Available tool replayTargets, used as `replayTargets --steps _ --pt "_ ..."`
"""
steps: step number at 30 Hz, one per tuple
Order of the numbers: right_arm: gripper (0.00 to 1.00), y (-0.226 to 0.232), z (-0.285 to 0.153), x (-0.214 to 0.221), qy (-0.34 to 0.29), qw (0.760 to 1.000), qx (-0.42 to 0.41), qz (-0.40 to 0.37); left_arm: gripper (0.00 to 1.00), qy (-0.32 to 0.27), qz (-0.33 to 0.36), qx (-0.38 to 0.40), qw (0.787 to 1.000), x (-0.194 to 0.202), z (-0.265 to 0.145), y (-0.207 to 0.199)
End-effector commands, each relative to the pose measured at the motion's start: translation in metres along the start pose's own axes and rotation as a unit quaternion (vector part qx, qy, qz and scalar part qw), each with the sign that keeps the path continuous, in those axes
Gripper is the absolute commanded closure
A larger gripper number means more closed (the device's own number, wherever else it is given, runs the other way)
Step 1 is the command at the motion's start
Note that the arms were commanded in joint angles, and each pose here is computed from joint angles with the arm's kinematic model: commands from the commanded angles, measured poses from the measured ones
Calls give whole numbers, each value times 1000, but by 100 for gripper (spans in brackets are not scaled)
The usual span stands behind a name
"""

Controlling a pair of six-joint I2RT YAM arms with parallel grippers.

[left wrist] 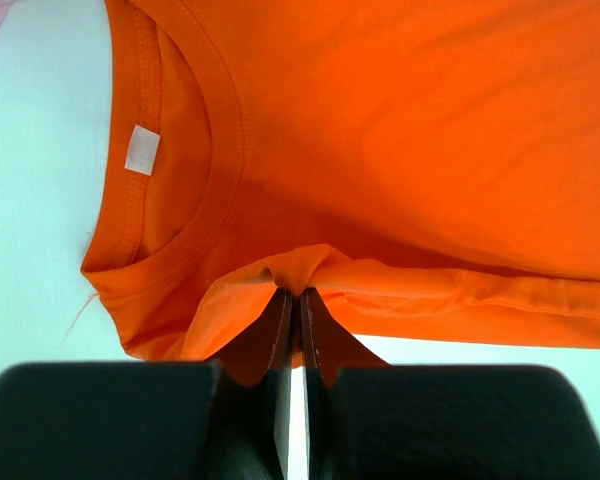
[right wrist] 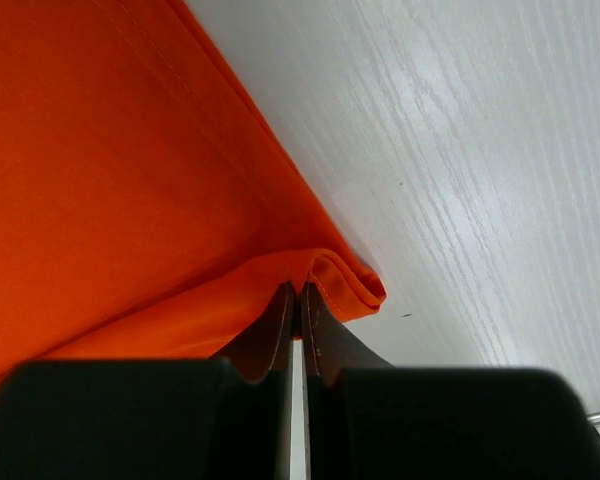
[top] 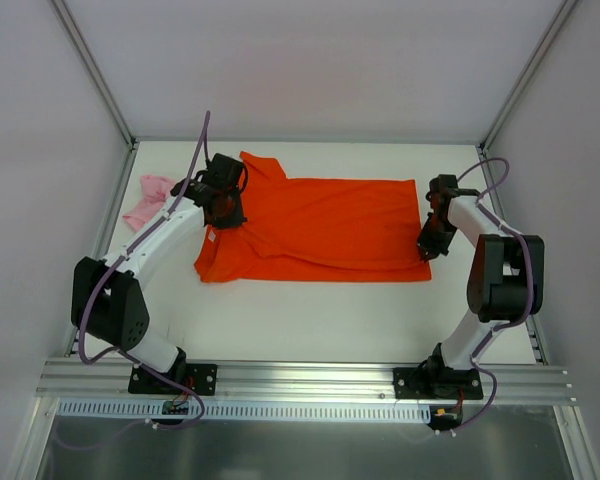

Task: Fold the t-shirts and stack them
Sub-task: Fold the flattened tshirt in 1/3 of the way

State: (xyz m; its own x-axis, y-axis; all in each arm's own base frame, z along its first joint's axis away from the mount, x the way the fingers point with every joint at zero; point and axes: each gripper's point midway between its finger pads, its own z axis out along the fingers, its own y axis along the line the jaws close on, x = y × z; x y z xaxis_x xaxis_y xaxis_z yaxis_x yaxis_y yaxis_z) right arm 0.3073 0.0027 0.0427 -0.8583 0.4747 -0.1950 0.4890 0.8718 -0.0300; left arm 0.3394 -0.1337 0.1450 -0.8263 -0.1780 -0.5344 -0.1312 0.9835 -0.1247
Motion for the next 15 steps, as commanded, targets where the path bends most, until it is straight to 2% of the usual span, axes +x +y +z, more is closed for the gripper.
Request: replayTargets --steps 1,15 --pt "99 5 -8 -15 -21 1000 1 13 100 -23 8 15 1000 -21 -1 -5" --pt "99 5 -3 -20 -27 999 10 27 100 -22 20 16 999 -31 15 -10"
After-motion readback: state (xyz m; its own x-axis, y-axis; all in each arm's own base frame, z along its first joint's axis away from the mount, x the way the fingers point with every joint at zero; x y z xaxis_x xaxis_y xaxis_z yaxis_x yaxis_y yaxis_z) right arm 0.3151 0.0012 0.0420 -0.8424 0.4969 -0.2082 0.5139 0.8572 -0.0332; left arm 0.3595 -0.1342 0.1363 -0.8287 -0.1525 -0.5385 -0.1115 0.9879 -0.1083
